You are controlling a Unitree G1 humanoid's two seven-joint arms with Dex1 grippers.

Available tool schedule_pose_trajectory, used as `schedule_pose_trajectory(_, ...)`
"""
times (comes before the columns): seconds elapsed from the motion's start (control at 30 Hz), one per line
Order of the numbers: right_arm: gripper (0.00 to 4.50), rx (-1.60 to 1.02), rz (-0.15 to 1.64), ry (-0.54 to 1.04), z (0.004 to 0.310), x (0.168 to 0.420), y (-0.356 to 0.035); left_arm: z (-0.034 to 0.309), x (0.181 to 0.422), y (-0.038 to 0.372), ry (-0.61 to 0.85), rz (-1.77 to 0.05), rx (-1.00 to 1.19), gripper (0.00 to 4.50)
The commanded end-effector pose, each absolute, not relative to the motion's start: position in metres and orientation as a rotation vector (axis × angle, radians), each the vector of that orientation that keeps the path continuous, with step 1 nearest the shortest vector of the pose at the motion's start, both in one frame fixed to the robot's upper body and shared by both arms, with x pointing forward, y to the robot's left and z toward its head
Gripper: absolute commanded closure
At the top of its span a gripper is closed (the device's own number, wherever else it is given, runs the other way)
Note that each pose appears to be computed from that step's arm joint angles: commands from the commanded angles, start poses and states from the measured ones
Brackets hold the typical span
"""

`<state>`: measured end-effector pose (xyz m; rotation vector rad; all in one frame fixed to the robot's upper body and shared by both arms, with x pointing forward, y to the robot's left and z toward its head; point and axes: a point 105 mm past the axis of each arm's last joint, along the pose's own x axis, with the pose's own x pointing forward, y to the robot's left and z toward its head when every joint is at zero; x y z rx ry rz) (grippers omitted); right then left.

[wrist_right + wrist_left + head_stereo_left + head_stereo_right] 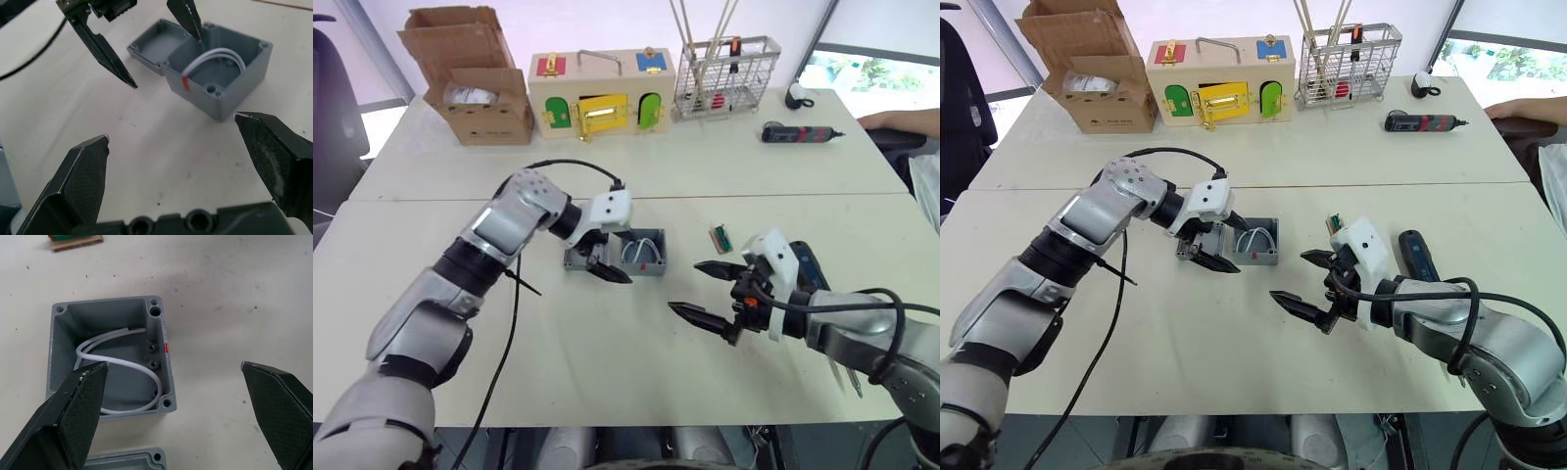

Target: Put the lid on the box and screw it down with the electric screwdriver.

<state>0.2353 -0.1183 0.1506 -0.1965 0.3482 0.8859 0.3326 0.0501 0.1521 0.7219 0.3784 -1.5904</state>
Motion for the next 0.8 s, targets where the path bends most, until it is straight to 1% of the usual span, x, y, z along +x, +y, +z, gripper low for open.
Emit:
schedule_pose_trajectory(0.03,0.02,-0.222,0.874,0.281,0.159,0.234,-0.114,0.157,0.334,0.042,0.339,-1.614,0.813,0.04)
schedule_pose_trajectory(0.2,0.02,-0.209,0.859,0.27,0.159,0.235,-0.111,0.151,0.336,0.031,0.328,-1.628,0.827,0.04)
schedule_pose_trajectory(0.37,0.02,-0.203,0.842,0.271,0.157,0.234,-0.11,0.141,0.338,0.025,0.348,-1.637,0.833,0.04)
schedule_pose_trajectory(0.5,0.02,-0.205,0.829,0.269,0.156,0.234,-0.11,0.131,0.343,0.027,0.384,-1.622,0.865,0.04)
schedule_pose_trajectory(0.6,0.0,-0.203,0.816,0.266,0.155,0.234,-0.11,0.129,0.345,0.025,0.388,-1.621,0.853,0.85)
schedule_pose_trajectory(0.7,0.0,-0.202,0.808,0.265,0.155,0.235,-0.111,0.129,0.346,0.024,0.389,-1.623,0.847,2.36)
schedule_pose_trajectory(0.73,0.0,-0.202,0.806,0.265,0.155,0.235,-0.111,0.128,0.346,0.023,0.391,-1.624,0.847,2.74)
schedule_pose_trajectory(0.77,0.0,-0.201,0.805,0.265,0.155,0.234,-0.112,0.128,0.346,0.023,0.392,-1.625,0.848,3.4)
schedule_pose_trajectory(0.8,0.0,-0.201,0.804,0.265,0.155,0.234,-0.112,0.127,0.346,0.023,0.393,-1.627,0.849,3.89)
